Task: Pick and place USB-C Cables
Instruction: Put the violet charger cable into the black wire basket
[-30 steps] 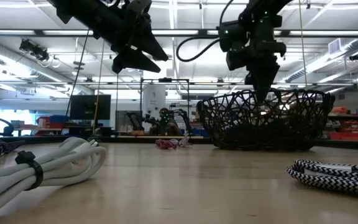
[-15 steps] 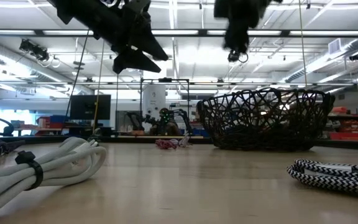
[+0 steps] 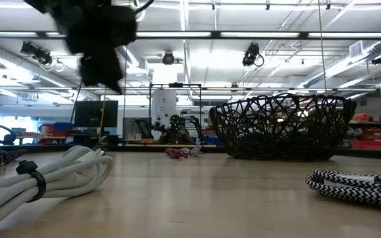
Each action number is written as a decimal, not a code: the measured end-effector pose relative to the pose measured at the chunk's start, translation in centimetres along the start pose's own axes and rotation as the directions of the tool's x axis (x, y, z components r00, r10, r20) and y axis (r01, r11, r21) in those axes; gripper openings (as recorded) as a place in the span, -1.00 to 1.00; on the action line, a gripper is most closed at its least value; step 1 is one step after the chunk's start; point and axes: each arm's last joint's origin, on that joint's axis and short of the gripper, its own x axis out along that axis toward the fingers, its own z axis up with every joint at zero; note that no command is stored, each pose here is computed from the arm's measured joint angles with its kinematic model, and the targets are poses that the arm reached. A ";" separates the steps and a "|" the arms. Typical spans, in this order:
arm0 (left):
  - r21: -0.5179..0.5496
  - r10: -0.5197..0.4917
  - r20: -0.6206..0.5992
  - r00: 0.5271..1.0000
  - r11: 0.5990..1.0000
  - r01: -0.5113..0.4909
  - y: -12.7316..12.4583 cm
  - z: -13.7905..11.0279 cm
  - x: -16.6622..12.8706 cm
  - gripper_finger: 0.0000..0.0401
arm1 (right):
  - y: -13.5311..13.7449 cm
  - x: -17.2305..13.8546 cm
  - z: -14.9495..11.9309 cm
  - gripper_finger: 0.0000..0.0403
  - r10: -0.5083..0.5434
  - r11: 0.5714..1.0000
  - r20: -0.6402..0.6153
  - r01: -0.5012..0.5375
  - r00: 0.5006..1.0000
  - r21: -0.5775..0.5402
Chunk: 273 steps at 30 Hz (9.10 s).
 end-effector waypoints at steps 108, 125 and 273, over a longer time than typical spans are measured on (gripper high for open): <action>0.870 0.436 -0.426 0.793 0.437 0.226 2.7 -8.2 0.7 -0.15 | 0.9 -0.1 2.3 -0.34 -0.125 0.991 0.216 0.132 0.968 -0.020; 0.875 0.425 -0.426 0.798 0.418 0.244 4.0 -9.7 1.5 -0.15 | 0.9 -0.2 2.5 -0.34 -0.142 0.989 0.239 0.145 0.961 0.006; 0.966 0.087 -0.064 0.994 0.255 0.040 -5.3 19.5 13.0 -0.64 | 8.7 -4.1 4.3 -1.00 -0.128 0.953 0.169 0.169 0.977 -0.252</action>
